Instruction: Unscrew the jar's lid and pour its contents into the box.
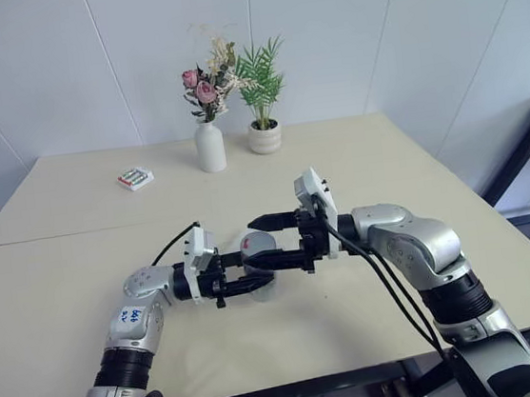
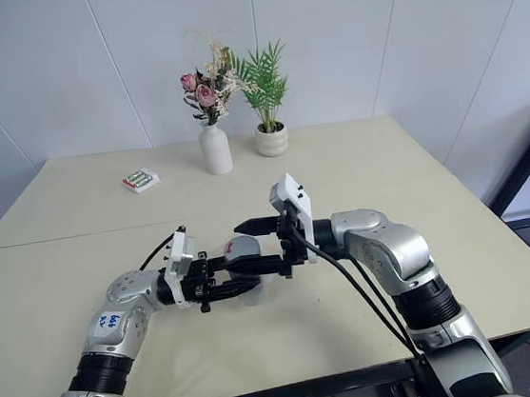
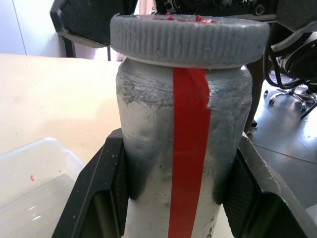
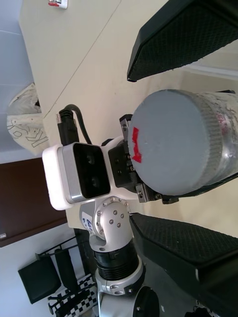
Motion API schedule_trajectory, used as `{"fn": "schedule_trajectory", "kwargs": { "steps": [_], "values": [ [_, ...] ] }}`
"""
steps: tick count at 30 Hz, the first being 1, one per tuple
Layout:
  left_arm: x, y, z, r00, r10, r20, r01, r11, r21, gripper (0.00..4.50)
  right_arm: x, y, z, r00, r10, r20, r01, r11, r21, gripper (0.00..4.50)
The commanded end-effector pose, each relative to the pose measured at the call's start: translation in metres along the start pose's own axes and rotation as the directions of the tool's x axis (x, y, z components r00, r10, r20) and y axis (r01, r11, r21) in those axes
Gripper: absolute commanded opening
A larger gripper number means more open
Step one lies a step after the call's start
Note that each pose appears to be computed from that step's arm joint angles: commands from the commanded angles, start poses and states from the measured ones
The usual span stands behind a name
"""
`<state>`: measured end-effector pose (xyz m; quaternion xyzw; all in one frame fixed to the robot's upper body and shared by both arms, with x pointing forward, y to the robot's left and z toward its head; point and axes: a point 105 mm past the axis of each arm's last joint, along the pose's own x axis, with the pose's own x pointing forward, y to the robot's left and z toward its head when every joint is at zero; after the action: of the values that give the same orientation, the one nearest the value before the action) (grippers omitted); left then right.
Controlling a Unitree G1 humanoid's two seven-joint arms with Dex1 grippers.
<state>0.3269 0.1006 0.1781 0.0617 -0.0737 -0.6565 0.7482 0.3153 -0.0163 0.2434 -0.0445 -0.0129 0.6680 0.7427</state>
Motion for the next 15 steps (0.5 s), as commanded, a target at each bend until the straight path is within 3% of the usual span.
{"fn": "schedule_trajectory", "kwargs": {
  "steps": [1,15],
  "values": [
    [0.0031,-0.0034,0.0106,0.999,-0.017,0.028,0.016,0.999,0.049,2.03,0.0035,0.0018,0.01,1.0,0.015,0.021,-0.015,0.999,-0.045,4.48],
    [0.002,-0.0028,0.0111,1.0,-0.016,0.024,0.014,0.999,0.05,2.03,0.0036,-0.0008,0.0035,1.0,0.008,0.006,-0.008,0.999,-0.038,4.48]
  ]
}}
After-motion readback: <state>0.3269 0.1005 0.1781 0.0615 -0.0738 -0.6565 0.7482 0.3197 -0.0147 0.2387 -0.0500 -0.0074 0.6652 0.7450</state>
